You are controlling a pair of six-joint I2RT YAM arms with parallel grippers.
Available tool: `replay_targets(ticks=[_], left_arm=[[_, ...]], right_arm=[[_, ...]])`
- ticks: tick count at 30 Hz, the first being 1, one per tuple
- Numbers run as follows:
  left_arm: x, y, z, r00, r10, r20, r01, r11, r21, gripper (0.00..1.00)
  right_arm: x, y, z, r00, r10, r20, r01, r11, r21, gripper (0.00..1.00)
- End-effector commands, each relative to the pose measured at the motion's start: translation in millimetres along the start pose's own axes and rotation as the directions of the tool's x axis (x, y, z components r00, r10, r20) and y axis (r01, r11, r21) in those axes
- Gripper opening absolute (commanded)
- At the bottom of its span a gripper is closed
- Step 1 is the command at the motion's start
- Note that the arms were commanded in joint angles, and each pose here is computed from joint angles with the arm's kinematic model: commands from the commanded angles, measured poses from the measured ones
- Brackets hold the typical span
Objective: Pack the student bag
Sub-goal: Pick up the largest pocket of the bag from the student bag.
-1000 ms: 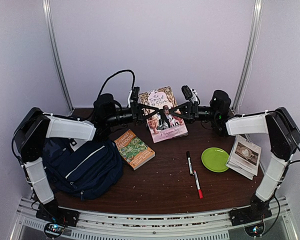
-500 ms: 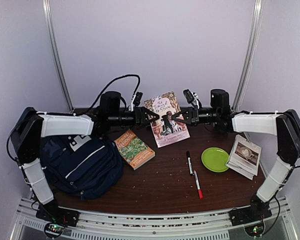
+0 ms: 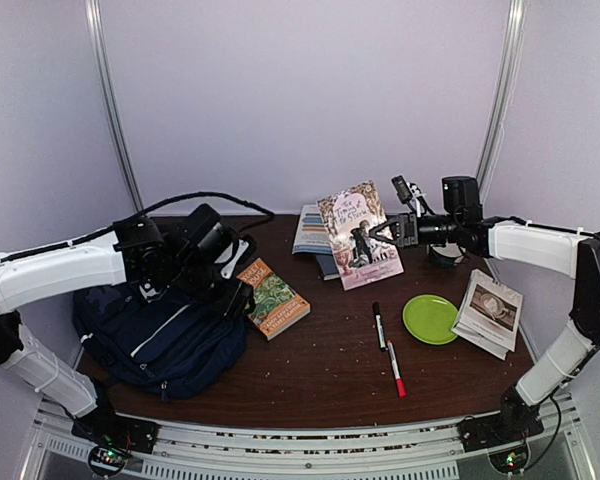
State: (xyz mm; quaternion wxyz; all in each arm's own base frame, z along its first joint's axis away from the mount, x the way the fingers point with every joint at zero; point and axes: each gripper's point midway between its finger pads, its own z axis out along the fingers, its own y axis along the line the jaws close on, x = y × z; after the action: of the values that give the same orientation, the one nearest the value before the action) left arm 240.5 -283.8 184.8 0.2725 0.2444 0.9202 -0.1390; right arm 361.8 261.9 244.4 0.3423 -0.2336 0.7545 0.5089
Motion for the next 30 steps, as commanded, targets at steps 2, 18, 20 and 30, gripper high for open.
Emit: replay_targets(ticks=[2, 18, 20, 30], left_arm=[[80.5, 43.4, -5.6, 0.966, -0.018, -0.258, -0.052, 0.964, -0.261, 0.64], [111.8, 45.4, 23.5, 0.92, 0.0, -0.392, -0.139, 0.935, -0.327, 0.64], [110.5, 50.3, 23.8, 0.923, -0.007, -0.385, -0.143, 0.922, -0.359, 0.66], [124.7, 71.2, 30.7, 0.903, -0.013, -0.43, -0.205, 0.866, -0.455, 0.59]], right_arm=[[-8.8, -0.6, -1.0, 0.999, -0.052, 0.014, 0.052, 0.999, 0.007, 0.0], [-6.4, -6.8, -0.8, 0.999, -0.033, 0.009, 0.033, 0.999, 0.004, 0.0], [-6.7, -5.7, -1.5, 0.999, -0.034, 0.009, 0.034, 0.999, 0.001, 0.0], [-8.0, -10.6, -1.5, 1.0, -0.012, 0.016, 0.011, 1.0, 0.018, 0.0]])
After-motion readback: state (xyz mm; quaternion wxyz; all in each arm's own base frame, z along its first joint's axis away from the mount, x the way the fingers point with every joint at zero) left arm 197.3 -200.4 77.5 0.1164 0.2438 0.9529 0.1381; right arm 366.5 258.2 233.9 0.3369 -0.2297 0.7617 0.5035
